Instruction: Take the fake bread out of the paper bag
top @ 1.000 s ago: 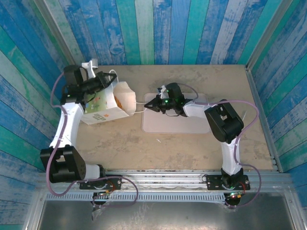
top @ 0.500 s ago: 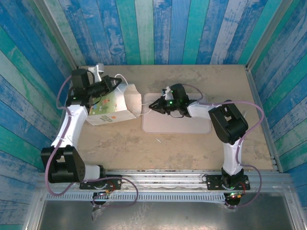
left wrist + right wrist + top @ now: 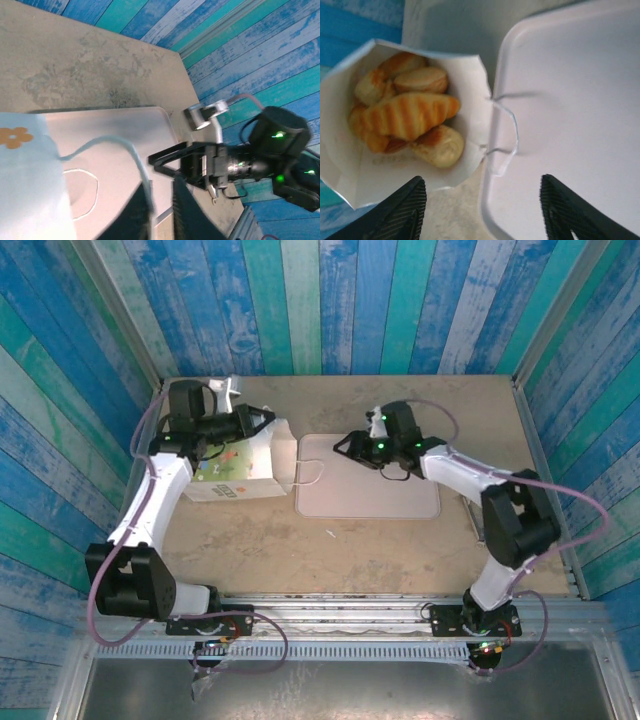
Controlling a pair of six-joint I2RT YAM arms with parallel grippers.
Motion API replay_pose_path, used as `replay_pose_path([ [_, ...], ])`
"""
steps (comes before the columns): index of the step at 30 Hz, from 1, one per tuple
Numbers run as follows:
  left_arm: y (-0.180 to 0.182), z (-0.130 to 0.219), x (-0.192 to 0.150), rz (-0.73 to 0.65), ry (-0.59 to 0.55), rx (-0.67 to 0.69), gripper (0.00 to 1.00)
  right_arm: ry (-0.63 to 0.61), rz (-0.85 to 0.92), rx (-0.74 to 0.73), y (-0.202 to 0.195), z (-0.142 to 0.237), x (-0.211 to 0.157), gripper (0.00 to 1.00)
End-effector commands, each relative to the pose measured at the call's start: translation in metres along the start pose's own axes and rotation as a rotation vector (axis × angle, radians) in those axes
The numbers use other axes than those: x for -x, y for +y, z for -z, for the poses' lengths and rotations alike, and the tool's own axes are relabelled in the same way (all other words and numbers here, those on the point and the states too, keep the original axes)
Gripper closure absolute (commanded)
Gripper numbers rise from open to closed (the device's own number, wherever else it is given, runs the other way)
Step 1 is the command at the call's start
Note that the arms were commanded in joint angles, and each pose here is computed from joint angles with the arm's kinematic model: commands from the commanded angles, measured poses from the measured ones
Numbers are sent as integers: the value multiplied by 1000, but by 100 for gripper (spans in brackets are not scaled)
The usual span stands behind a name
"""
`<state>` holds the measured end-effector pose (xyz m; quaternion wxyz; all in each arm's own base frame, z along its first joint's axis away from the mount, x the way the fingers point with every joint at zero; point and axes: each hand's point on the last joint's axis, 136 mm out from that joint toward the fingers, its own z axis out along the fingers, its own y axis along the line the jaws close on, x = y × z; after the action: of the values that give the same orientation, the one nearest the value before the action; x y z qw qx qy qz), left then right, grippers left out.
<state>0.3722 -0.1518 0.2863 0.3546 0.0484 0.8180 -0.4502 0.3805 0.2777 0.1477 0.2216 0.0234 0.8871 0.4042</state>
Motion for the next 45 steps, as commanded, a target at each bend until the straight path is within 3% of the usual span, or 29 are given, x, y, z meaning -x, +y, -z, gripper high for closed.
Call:
replay_pose_path([
  [1,5,-6,2,-9,23,27,69,-70,75,-218,-38,35,2,30],
  [2,5,-5,3,-14,22,37,67,-100,96,-252,-41,47,6,28],
  [5,6,-4,6,-23,21,55,49,-180,104,-360,-59,87,21,17],
  [8,4,-4,8,-30,31,55,38,-279,44,-485,-86,133,35,0],
  [15,-8,13,22,-142,-63,92,26,-381,-115,-813,-178,229,22,0],
  [18,-16,25,31,-200,-162,99,19,-318,-199,-876,-210,251,4,0],
  [24,-26,51,33,-309,-294,149,6,-104,-310,-955,-250,259,-29,0],
  [30,-16,64,25,-347,-357,225,1,50,-379,-1039,-278,252,-66,0],
  [34,-12,72,23,-376,-400,264,6,32,-441,-975,-281,246,-79,0],
  [39,-9,77,21,-407,-413,299,6,-86,-462,-899,-282,239,-86,0],
  [45,-17,78,24,-425,-426,272,6,-102,-425,-834,-281,232,-87,0],
])
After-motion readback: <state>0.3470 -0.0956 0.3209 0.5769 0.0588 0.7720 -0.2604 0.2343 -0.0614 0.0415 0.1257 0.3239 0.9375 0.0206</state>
